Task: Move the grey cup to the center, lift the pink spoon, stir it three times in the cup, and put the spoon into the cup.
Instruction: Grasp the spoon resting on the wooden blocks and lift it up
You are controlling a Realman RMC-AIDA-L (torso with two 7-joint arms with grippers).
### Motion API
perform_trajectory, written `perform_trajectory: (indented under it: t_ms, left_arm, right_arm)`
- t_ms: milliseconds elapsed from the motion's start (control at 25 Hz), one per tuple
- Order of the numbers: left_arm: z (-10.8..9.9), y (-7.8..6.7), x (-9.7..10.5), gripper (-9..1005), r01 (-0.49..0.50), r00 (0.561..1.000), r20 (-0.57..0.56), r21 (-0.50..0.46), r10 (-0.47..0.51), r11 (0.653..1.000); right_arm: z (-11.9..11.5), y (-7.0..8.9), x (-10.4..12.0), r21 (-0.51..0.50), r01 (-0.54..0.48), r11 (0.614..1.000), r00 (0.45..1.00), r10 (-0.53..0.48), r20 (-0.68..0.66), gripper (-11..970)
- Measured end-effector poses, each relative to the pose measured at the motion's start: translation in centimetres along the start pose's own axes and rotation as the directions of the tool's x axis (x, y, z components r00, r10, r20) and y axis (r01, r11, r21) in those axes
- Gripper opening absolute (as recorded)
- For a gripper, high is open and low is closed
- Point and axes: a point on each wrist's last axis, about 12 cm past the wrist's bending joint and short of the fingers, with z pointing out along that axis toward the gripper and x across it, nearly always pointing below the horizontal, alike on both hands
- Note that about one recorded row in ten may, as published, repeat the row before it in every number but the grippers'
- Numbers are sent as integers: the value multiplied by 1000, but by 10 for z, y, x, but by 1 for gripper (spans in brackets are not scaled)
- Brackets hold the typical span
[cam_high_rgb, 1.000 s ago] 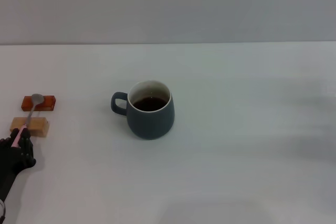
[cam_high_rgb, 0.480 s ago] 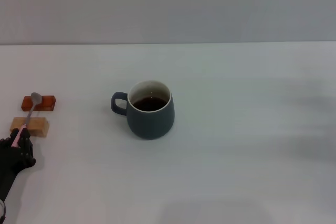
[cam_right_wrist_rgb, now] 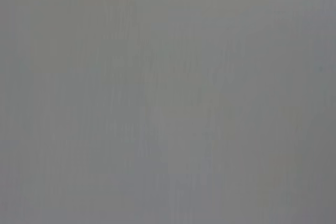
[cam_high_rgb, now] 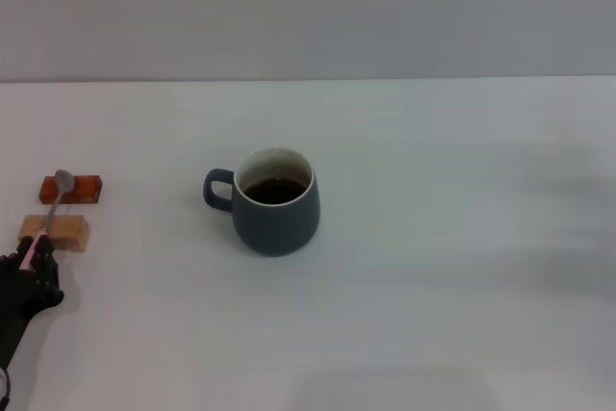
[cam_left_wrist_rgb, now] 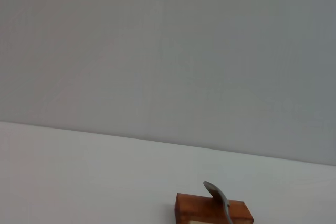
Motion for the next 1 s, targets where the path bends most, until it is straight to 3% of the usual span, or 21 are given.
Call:
perform_trajectory:
  t_ms: [1000]
  left_arm:
    - [4,-9,-10,146,9,999,51,42,-11,999]
  right_arm:
    - [0,0,0,0,0,1000,1000,0,-5,631]
